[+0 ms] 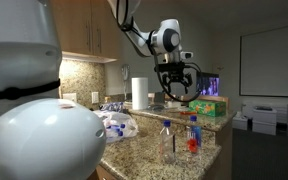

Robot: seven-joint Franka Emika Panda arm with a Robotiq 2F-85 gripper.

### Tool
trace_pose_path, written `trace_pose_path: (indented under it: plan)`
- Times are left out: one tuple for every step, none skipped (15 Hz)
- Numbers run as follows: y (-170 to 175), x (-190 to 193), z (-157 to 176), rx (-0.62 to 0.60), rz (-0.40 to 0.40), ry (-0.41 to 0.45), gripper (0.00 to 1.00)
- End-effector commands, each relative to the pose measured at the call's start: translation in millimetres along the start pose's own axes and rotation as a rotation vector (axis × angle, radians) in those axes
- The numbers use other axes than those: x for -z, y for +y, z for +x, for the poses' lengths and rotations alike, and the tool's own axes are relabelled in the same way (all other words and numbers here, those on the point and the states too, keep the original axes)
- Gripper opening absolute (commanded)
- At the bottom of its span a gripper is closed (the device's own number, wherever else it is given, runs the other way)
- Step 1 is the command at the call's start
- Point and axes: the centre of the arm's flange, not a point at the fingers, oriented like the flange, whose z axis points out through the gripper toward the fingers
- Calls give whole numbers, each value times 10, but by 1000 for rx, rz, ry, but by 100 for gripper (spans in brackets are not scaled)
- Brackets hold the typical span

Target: Put the bottles on the counter in the plastic bag

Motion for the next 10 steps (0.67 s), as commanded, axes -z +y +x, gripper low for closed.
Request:
trace_pose_path:
  plan:
    - [41, -8, -270, -80, -8, -6, 100]
    - [37, -7, -277, -94, -7, -1, 100]
    - [13, 21, -282, -101, -8, 14, 100]
    - [-6, 58, -285, -103, -12, 25, 100]
    - [-13, 75, -296, -100, -26, 32, 100]
    - [-14, 89, -302, -92, -38, 35, 100]
    - [10, 22, -166, -80, -4, 6, 100]
    - [4, 41, -166, -79, -5, 9, 100]
    - [3, 39, -165, -79, -5, 9, 100]
    - [4, 27, -165, -79, -5, 7, 100]
